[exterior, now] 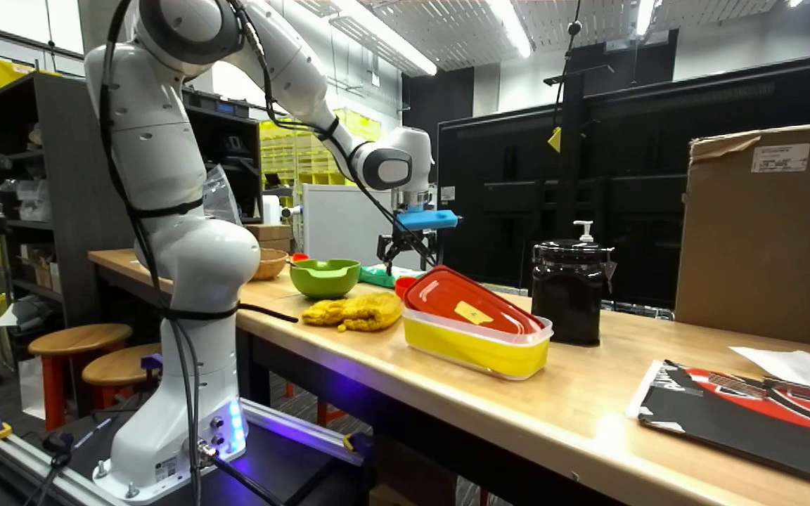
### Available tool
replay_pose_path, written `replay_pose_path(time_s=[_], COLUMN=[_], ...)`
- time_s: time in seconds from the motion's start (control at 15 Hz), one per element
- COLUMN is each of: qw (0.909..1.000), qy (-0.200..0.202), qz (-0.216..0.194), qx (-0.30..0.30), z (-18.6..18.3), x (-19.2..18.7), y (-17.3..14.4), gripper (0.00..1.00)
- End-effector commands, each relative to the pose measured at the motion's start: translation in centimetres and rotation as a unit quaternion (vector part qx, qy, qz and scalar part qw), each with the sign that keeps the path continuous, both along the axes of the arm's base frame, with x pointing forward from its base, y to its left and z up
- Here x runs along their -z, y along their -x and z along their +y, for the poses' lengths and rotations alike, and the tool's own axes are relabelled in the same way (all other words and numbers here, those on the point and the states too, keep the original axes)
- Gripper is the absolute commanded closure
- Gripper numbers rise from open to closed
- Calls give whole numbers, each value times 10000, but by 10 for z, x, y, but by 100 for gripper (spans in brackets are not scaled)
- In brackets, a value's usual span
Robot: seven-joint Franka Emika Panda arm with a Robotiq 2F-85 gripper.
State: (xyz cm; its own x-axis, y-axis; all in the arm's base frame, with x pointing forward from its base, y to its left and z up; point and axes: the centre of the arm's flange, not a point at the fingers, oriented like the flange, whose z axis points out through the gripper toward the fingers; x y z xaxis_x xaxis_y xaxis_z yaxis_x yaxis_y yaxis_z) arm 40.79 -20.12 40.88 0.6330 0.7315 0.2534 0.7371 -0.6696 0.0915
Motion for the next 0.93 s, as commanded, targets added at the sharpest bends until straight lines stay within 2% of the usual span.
replay_pose_path(time_s=[0.0,0.87], qw=[9985,9895], qy=[-150,-355], qz=[-113,142], qx=[505,1396], z=[-15,-45], x=[14,47], y=[-11,11], gripper=[0,0])
